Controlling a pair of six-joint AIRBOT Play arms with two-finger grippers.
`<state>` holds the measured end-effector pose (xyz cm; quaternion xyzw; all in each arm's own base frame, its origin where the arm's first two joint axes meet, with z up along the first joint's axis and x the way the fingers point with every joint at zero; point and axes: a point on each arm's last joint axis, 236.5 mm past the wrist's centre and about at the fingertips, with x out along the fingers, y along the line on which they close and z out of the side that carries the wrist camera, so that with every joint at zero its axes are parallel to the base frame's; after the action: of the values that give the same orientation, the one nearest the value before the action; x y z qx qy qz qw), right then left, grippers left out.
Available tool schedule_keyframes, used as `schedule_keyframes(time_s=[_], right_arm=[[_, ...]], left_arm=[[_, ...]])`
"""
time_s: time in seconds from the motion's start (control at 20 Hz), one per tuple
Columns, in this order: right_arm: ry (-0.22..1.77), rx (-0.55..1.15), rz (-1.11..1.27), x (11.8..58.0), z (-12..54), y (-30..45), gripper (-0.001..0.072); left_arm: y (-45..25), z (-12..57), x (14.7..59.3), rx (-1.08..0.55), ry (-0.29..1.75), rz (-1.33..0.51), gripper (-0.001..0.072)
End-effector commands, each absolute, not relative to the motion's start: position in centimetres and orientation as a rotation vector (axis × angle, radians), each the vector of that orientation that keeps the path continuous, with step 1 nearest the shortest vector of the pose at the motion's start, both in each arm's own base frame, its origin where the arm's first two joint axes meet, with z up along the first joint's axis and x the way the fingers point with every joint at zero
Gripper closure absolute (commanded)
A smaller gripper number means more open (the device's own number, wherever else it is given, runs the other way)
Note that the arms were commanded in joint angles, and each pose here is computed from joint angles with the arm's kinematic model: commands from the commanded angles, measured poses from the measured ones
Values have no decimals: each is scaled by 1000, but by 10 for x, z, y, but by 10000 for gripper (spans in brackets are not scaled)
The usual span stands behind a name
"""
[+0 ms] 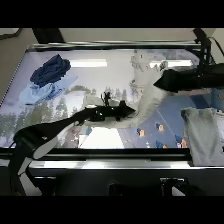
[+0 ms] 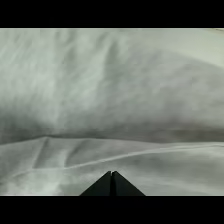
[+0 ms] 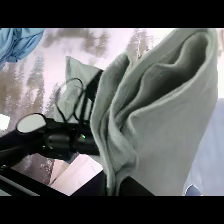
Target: Fold the shirts.
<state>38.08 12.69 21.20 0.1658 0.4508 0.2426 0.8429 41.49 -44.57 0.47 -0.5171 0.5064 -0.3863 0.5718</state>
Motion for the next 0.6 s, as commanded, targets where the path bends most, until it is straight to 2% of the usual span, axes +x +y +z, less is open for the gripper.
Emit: schedule_keyframes(time_s=[0.0, 0.1, 0.2, 0.35, 0.5, 0.55], right_arm=[[976, 379, 535, 403, 190, 154, 663], [960, 399, 625, 420, 174, 212, 663], [937, 432, 708, 432, 153, 282, 663], [989, 524, 765, 433, 97, 369, 663], [1127, 632, 754, 421, 26, 420, 662], [1166, 700, 732, 420, 9, 430, 600]], left_arm=[[-358, 51, 462, -1034, 978, -805, 679], [-264, 114, 499, -999, 740, -651, 678], [-170, 182, 508, -991, 524, -546, 677], [-68, 277, 478, -946, 272, -472, 676], [-19, 345, 430, -902, 104, -436, 676], [-14, 360, 416, -878, 68, -434, 676]])
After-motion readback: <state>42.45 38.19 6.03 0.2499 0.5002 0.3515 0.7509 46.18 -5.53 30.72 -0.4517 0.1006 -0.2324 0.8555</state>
